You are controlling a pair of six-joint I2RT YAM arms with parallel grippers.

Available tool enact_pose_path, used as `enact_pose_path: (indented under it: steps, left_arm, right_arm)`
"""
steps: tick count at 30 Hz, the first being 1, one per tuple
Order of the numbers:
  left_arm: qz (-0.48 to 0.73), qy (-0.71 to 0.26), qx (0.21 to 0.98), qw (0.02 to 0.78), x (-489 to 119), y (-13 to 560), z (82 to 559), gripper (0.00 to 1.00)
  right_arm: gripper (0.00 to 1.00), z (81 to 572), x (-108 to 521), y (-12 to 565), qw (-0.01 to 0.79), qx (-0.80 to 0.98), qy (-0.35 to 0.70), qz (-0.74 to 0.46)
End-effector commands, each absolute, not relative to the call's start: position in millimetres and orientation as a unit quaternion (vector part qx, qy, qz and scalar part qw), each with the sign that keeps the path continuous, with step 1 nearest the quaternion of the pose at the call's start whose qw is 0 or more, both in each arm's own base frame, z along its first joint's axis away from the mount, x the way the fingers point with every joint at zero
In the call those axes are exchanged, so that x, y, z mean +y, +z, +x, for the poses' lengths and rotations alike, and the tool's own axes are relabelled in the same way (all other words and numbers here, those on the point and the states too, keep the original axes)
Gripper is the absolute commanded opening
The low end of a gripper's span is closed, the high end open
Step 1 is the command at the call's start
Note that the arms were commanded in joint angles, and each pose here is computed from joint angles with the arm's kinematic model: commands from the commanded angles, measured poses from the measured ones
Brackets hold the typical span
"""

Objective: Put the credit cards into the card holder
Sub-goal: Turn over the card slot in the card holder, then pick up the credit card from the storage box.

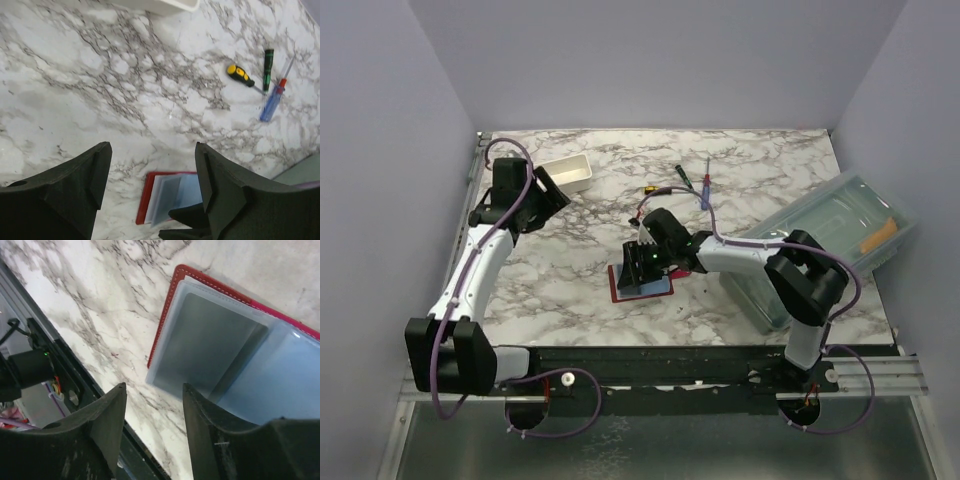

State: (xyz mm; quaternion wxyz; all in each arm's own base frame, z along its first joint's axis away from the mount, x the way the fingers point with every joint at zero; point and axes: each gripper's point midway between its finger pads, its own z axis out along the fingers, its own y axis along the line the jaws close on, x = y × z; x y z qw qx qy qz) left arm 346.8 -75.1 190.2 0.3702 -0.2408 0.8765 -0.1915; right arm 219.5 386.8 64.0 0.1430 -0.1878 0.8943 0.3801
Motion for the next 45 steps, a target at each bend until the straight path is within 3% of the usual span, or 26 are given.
enact_pose_path:
  steps: [1,6,12,22,45]
  left_arm:
    - [-0.271,-0.175,0.871,0.371,-46.9,192.9,372.3,0.74]
    - [-0.287,-0.102,0.875,0.377,6.9,176.9,410.8,0.74]
    - [-0.281,0.011,0.885,0.370,58.6,163.9,458.2,0.82]
    - [-0.200,0.204,0.910,0.301,106.1,138.8,498.8,0.81]
    - [-0.151,0.289,0.921,0.212,130.6,84.0,501.5,0.84]
  right_arm:
    - [0.50,209.9,399.5,39.0,0.104,0.884,0.408,-0.205]
    - [0.49,215.6,389.7,61.9,0.131,0.888,0.382,-0.220]
    - [0.53,230.2,358.5,99.7,0.200,0.896,0.328,-0.222]
    - [0.53,238.0,330.3,110.6,0.206,0.894,0.345,-0.197]
    - [0.53,245.5,321.0,122.8,0.216,0.887,0.364,-0.184]
